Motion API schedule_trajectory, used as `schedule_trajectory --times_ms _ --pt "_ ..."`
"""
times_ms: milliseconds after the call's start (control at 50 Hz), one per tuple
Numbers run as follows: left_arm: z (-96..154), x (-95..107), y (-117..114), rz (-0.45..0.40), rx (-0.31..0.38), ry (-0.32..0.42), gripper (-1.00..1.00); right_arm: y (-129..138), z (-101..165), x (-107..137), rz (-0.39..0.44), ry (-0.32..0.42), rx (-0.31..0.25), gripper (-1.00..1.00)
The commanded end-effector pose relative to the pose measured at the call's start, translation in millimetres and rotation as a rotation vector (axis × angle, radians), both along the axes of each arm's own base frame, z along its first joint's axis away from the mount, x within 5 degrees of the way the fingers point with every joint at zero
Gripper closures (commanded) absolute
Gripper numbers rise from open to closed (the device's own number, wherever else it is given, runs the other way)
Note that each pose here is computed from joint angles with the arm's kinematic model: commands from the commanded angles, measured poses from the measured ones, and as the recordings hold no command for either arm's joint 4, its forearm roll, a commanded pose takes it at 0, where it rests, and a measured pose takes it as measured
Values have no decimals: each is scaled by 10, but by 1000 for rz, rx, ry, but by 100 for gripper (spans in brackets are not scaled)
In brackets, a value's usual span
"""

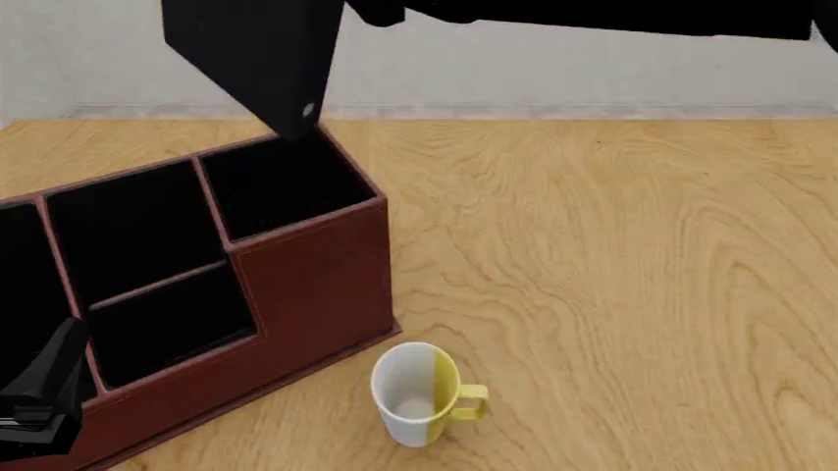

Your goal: Pick up the book and place it in the right compartment of the caddy.

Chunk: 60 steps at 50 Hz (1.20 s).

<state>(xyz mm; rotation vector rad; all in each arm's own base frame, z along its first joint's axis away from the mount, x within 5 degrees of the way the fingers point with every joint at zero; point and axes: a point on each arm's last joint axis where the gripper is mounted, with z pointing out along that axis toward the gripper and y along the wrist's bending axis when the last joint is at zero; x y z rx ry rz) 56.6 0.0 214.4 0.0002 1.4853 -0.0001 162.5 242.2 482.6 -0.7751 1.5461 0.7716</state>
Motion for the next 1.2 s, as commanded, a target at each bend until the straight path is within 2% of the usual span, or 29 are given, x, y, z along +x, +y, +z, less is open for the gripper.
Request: schedule_trajectory --times_ms 20,140,260,300,340,700,980,1200 --pt "0 0 0 0 0 0 -100 193 -10 352 -61 38 32 100" --pt "0 0 0 0 0 0 -100 284 -117 559 -97 83 17 100" --pt "0 0 0 0 0 0 -100 370 -254 795 -133 116 -37 100" --pt "0 0 0 0 0 0 -100 365 -248 796 -136 123 -24 100" --pt "0 0 0 0 0 0 -100 422 -287 829 -131 120 -48 100" --pt "0 0 0 0 0 0 -100 539 -377 900 -137 184 -21 100" --pt "0 0 0 0 0 0 -100 729 -601 1010 -123 185 -86 100" --pt "0 0 0 0 0 0 -100 835 -775 1079 -118 183 -111 100"
